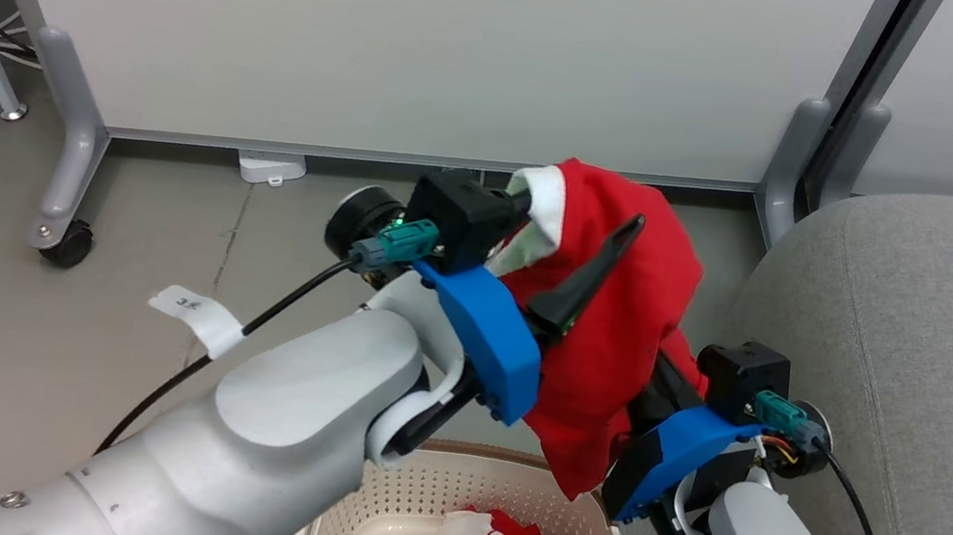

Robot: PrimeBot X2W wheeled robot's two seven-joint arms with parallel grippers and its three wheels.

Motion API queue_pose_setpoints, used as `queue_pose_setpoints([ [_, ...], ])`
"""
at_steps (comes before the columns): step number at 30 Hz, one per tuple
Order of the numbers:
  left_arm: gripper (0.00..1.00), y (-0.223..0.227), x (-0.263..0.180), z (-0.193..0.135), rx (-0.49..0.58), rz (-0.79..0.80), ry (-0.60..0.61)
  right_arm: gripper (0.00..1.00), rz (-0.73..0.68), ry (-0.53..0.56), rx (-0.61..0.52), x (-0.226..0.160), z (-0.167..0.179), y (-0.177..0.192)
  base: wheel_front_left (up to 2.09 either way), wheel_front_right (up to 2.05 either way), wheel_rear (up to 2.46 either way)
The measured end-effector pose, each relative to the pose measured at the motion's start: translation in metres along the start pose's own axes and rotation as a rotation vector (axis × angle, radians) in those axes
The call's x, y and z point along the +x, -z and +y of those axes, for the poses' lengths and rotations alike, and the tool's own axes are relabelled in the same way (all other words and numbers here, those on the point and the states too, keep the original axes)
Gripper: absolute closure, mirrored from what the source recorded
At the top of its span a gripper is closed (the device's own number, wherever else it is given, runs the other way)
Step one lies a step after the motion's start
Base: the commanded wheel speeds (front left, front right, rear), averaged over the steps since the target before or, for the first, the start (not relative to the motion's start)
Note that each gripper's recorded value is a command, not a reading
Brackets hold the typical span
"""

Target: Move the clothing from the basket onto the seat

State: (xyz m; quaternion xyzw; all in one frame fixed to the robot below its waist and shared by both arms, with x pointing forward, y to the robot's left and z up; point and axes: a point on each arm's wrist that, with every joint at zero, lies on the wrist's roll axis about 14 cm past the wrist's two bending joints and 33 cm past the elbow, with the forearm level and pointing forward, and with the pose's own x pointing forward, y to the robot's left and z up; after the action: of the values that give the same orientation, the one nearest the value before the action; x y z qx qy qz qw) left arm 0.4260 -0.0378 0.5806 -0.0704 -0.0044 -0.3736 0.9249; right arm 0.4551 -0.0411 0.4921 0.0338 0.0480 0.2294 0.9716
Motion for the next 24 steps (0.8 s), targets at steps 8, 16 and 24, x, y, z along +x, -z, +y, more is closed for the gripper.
queue_pose_setpoints([
  [8, 0.0, 0.016, -0.02, 0.037, -0.002, 0.003, -0.086, 1.0, -0.047, 0.017, 0.019, -0.011, -0.004, -0.005, 0.0, 0.0, 0.0],
  [16, 0.0, 0.042, -0.043, 0.052, -0.05, 0.021, -0.124, 1.0, -0.117, 0.065, 0.032, -0.026, -0.017, -0.019, 0.0, 0.0, 0.0],
  [24, 0.0, 0.062, -0.061, 0.054, -0.096, 0.023, -0.15, 1.0, -0.199, 0.137, 0.015, -0.043, -0.039, -0.04, 0.0, 0.0, 0.0],
])
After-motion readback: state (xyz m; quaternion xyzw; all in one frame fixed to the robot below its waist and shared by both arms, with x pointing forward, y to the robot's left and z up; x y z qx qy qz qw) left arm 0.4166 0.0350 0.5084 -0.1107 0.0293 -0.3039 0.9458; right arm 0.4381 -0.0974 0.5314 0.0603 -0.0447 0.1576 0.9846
